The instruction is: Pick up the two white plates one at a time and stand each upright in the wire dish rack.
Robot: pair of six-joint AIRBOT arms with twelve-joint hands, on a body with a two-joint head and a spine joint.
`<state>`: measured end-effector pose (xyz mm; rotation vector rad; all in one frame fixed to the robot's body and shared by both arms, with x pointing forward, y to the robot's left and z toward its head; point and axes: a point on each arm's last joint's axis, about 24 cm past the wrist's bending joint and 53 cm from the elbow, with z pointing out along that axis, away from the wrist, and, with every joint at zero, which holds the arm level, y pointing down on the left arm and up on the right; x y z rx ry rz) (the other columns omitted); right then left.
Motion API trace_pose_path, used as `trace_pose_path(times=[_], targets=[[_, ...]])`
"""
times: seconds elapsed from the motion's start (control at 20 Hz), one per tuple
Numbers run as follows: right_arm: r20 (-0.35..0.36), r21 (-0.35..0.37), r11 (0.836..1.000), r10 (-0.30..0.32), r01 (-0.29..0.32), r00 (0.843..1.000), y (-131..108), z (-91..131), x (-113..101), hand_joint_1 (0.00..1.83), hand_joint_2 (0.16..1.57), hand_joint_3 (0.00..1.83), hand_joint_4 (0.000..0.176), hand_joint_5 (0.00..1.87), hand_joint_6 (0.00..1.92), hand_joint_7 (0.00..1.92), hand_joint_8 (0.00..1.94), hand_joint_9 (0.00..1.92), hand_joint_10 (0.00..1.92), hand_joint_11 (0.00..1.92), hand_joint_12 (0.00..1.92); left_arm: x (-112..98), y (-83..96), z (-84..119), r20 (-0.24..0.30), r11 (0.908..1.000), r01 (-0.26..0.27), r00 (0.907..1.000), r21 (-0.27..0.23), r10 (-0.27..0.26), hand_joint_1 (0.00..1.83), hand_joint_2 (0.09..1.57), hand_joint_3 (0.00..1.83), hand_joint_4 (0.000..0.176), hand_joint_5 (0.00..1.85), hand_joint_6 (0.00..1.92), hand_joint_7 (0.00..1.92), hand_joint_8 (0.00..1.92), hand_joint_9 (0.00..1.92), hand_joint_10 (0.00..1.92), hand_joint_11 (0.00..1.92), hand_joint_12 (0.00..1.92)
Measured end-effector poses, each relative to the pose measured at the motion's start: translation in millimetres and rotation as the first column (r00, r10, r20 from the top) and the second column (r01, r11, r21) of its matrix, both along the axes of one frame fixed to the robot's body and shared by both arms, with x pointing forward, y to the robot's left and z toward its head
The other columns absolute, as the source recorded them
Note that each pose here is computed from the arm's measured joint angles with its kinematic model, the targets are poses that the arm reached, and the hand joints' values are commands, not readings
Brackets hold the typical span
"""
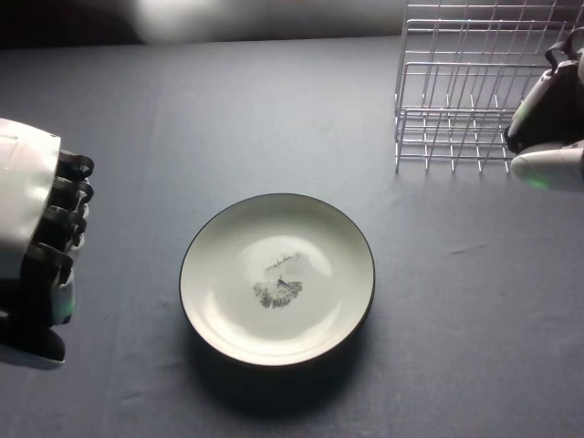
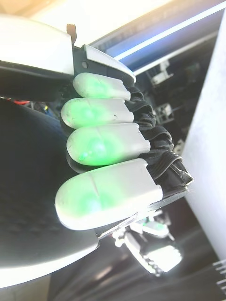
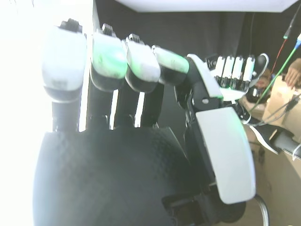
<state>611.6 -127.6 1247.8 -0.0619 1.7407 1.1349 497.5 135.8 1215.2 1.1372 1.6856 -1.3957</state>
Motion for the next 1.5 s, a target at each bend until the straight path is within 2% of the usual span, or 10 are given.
trace_pose_path(times=[0.05,0.1,0.2,0.4,0.5,0.75,0.95,1.15,1.35,1.5], targets=[[0.0,-0.004,1.0,0.004,-0.004,1.0,1,-2,-1,0.0,1.28,0.12,0.0,0.09,0.05,0.09,0.05,0.07,0.07,0.0,0.32,-1,0.7,0,-0.002,1.0,0.005,1.0,0.001,-0.005,0.0,1.1,0.29,0.0,0.01,0.01,0.0,0.0,0.0,0.0,0.0,0.01],[-0.001,-0.008,1.0,0.007,-0.007,1.0,1,-3,-2,0.0,1.33,0.01,0.0,0.14,0.01,0.12,0.0,0.1,0.01,0.0,0.29,0,3.2,-3,-0.005,0.9999,0.003,1.0,0.01,-0.003,0.0,1.22,0.04,0.0,0.04,0.01,0.0,0.0,0.0,0.0,0.0,0.0],[-0.006,-0.002,1.0,0.006,-0.006,1.0,0,-4,-2,0.0,1.39,0.01,0.0,0.14,0.0,0.13,0.0,0.11,0.0,0.0,0.34,2,5.6,-10,-0.002,0.9993,0.007,1.0,0.037,-0.007,0.0,1.24,0.03,0.0,0.05,0.01,0.0,0.0,0.0,0.0,0.0,0.0],[-0.007,0.009,1.0,0.014,-0.014,1.0,1,-4,-4,0.06,1.4,0.0,0.0,0.11,0.0,0.09,0.0,0.07,0.0,0.0,0.26,3,3.8,-3,-0.011,0.9999,0.002,0.9999,0.014,-0.002,0.0,1.23,0.02,0.0,0.04,0.0,0.0,0.0,0.0,0.0,0.0,0.0],[-0.015,0.006,1.0,0.012,-0.012,1.0,1,-6,-4,0.11,1.38,0.0,0.0,0.17,0.0,0.16,0.0,0.15,0.0,0.0,0.43,1,1.5,-6,0.019,0.9989,0.024,0.9995,0.041,-0.025,0.0,1.23,0.02,0.0,0.01,0.0,0.0,0.0,0.0,0.0,0.0,0.0],[-0.006,0.011,1.0,0.017,-0.017,1.0,2,-4,-5,0.01,1.38,0.0,0.0,0.13,0.0,0.1,0.0,0.08,0.0,0.0,0.19,-3,-7.1,-11,0.062,0.9944,0.072,0.9951,0.078,-0.077,0.0,1.23,0.02,0.0,0.03,0.01,0.0,0.0,0.0,0.0,0.0,0.0],[0.017,0.006,0.999,0.036,-0.036,0.999,4,-2,-8,0.0,1.35,0.0,0.0,0.08,0.0,0.05,0.0,0.02,0.0,0.0,0.06,-6,-22.1,-33,0.074,0.9831,0.112,0.9897,0.145,-0.123,0.0,1.22,0.01,0.0,0.01,0.0,0.0,0.0,0.0,0.0,0.0,0.0],[0.109,-0.066,0.995,0.076,-0.069,0.991,6,-1,-13,0.02,1.29,0.0,0.0,0.11,0.0,0.09,0.0,0.06,0.0,0.0,0.2,9,-21.1,-67,0.068,0.9708,0.053,0.9952,0.234,-0.071,0.0,1.21,0.0,0.0,0.01,0.01,0.0,0.0,0.0,0.0,0.0,0.0],[0.205,-0.124,0.99,0.094,-0.069,0.974,2,5,-11,0.39,1.21,0.0,0.0,0.11,0.0,0.08,0.0,0.07,0.0,0.0,0.27,27,-16.1,-93,0.051,0.958,0.007,0.9984,0.287,-0.023,0.0,1.23,0.01,0.0,0.0,0.0,0.0,0.0,0.0,0.0,0.0,0.0],[0.257,-0.234,0.967,0.164,-0.104,0.952,3,-6,-17,0.38,1.2,0.0,0.0,0.11,0.0,0.12,0.0,0.12,0.0,0.0,0.41,37,-18.6,-111,0.051,0.9478,-0.003,0.9986,0.319,-0.014,0.0,1.22,0.01,0.0,0.03,0.01,0.02,0.01,0.0,0.0,0.0,0.0]])
